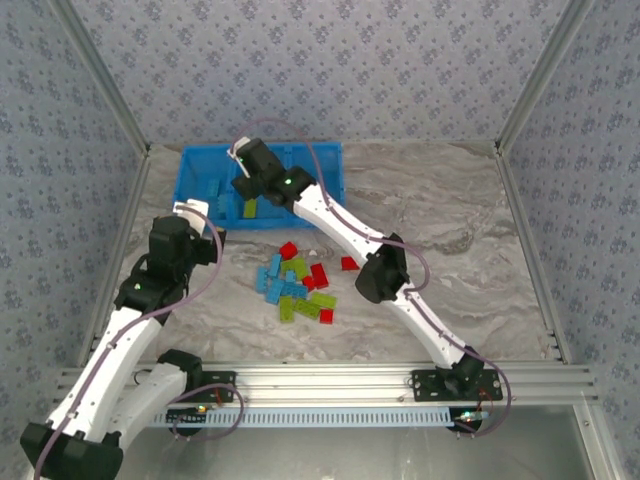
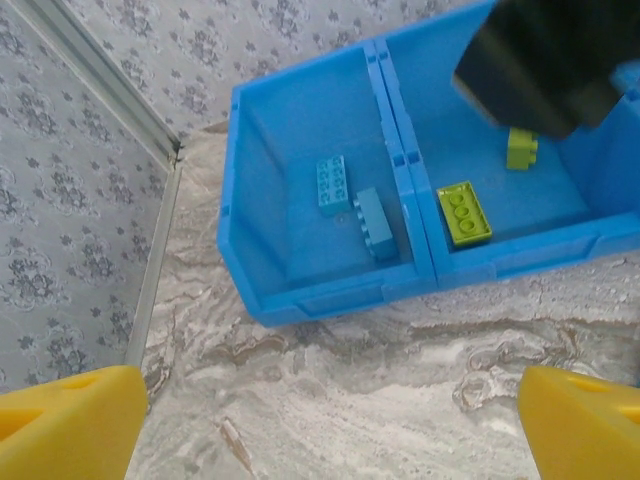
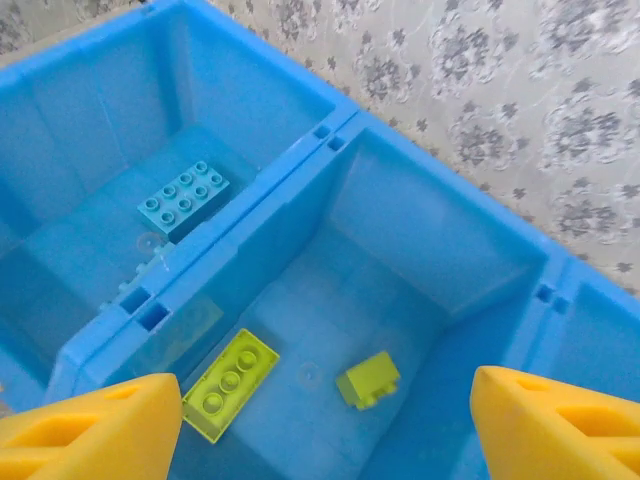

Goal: Sort the legos into containers by color

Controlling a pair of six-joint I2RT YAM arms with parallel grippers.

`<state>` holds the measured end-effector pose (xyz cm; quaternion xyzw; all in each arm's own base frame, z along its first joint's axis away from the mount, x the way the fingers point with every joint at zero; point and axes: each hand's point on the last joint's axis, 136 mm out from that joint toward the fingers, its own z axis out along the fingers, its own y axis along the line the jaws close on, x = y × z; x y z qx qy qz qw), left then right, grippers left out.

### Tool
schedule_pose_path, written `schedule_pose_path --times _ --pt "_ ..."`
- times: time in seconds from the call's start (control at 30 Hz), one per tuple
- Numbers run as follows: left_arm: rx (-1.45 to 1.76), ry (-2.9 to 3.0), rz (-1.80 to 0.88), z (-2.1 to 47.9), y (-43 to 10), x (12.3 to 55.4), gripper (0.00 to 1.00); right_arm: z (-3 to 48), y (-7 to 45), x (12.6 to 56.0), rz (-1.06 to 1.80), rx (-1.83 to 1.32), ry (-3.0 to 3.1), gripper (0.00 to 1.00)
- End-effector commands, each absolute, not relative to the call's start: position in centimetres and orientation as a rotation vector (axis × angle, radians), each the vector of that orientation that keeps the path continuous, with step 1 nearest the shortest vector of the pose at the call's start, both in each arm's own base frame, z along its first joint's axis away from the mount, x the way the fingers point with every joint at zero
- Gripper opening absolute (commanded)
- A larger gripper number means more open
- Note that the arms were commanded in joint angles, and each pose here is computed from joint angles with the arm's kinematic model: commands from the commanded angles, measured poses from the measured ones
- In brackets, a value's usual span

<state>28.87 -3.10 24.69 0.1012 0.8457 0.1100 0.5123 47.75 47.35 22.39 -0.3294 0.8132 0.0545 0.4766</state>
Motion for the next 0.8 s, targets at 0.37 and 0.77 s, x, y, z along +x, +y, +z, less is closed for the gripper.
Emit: schedule_pose_path --times 0.37,0.77 --pt "-0.026 2.482 -0.429 18.9 -11.3 27.0 0.90 20.4 35.7 34.0 0.012 -1.476 2.379 0.88" --pt "-0.048 2.746 -0.353 7.9 -15.2 24.8 0.65 22.2 29.4 24.6 0.355 -1.374 2.381 1.00"
